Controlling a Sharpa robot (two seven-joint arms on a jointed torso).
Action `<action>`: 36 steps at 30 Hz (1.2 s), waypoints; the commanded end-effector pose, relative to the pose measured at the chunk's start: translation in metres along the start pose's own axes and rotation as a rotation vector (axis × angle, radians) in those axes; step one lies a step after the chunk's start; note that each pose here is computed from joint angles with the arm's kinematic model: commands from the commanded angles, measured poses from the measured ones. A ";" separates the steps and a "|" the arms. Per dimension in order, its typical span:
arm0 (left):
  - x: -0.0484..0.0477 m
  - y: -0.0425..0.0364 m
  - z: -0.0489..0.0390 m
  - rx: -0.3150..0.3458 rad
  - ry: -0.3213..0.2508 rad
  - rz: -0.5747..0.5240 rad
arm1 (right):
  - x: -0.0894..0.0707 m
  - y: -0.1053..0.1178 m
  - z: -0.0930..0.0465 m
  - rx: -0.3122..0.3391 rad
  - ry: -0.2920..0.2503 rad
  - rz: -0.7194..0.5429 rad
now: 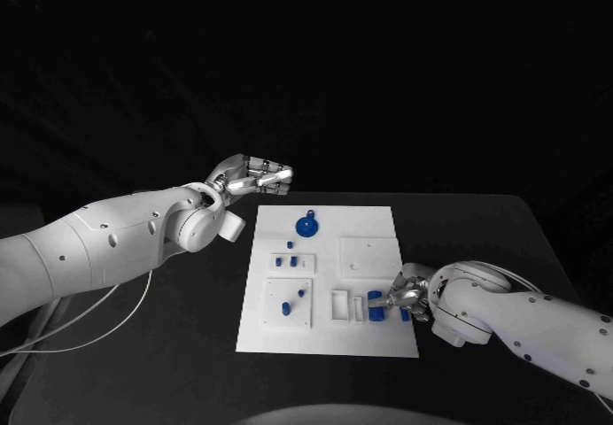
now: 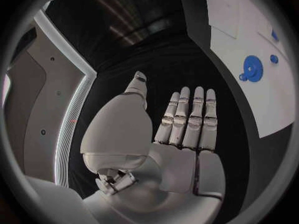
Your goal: Assemble the parts on the task board
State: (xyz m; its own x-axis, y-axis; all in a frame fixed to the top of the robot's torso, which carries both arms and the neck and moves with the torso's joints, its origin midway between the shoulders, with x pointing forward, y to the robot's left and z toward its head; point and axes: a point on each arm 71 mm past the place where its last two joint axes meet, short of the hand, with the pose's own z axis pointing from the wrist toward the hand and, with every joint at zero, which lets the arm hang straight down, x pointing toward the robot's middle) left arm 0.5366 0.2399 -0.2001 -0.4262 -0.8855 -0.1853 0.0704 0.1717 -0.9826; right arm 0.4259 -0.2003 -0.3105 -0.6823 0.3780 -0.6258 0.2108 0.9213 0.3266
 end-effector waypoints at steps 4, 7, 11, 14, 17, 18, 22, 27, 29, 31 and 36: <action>0.0059 -0.0021 0.0009 0.021 0.044 -0.016 | 0.014 0.002 0.008 0.036 -0.007 -0.045; 0.0064 -0.0021 0.0010 0.021 0.049 -0.019 | 0.017 0.006 0.010 0.031 -0.006 -0.050; 0.0068 -0.0020 0.0011 0.019 0.053 -0.021 | 0.023 0.010 0.012 0.028 0.013 -0.082; 0.0068 -0.0019 0.0010 0.017 0.054 -0.022 | 0.027 0.011 0.012 0.027 0.027 -0.116; 0.0068 -0.0018 0.0009 0.016 0.055 -0.023 | 0.030 0.012 0.011 0.025 0.034 -0.137; 0.0068 -0.0018 0.0009 0.015 0.055 -0.023 | 0.030 0.012 0.011 0.024 0.035 -0.142; 0.0069 -0.0017 0.0009 0.013 0.055 -0.023 | 0.031 0.013 0.011 0.020 0.025 -0.144; 0.0068 -0.0015 0.0009 0.011 0.056 -0.023 | 0.030 0.013 0.011 0.017 -0.001 -0.128; 0.0066 -0.0014 0.0009 0.011 0.055 -0.022 | 0.029 0.013 0.010 0.015 -0.012 -0.116; 0.0065 -0.0013 0.0009 0.010 0.055 -0.022 | 0.028 0.013 0.009 0.012 -0.018 -0.105; 0.0060 -0.0011 0.0008 0.008 0.054 -0.022 | 0.025 0.011 0.003 0.000 -0.038 -0.050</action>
State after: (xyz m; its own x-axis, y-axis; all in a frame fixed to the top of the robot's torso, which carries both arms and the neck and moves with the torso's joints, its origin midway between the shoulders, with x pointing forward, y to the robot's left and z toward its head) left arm 0.5354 0.2365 -0.2006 -0.4590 -0.8718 -0.1709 0.0639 0.1595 -0.9851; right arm 0.4211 -0.1765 -0.3147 -0.6466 0.3145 -0.6950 0.1263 0.9426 0.3090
